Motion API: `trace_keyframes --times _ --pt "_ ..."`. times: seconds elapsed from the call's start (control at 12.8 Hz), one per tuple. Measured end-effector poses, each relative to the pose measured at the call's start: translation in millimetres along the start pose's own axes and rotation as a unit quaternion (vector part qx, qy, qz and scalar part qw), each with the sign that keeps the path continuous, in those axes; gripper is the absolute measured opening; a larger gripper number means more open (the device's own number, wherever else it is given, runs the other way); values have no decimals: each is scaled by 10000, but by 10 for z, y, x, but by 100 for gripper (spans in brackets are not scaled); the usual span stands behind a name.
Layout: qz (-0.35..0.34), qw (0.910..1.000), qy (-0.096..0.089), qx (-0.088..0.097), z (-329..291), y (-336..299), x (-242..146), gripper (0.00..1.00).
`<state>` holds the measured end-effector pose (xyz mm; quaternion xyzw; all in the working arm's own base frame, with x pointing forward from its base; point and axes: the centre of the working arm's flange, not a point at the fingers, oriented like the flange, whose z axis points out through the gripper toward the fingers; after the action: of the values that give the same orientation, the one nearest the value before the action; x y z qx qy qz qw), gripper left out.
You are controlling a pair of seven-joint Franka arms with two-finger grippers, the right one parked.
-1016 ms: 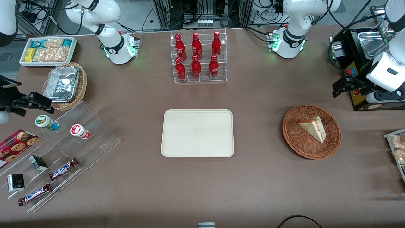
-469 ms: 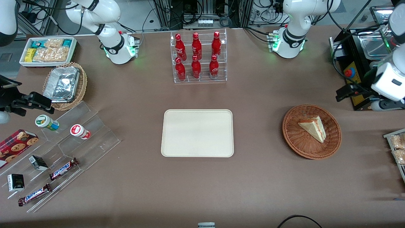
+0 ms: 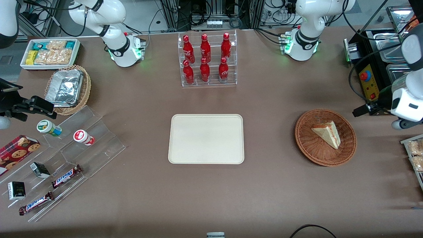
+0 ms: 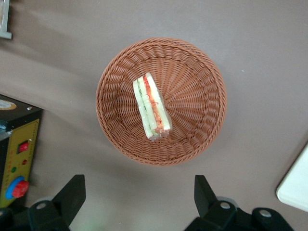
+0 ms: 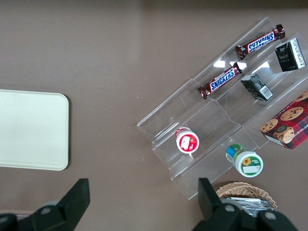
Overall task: Place sandwich from basket to tray
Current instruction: 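Move the left gripper from rest down over the sandwich in the wicker basket, then lower the left gripper onto the triangular sandwich and close on it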
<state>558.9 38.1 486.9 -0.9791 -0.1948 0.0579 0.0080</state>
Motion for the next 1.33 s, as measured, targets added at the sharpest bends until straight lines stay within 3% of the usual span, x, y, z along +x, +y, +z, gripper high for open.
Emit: trace_keyframes --times 0.47,0.7,0.94,1.33 --pt "-1241 9918 290 -135 1148 -91 160 100" --pt "-1479 9889 136 -59 1740 -46 192 100" --pt "-1825 9825 340 -165 2128 6 253 100" --pt "-1911 9808 341 -168 2434 62 282 100"
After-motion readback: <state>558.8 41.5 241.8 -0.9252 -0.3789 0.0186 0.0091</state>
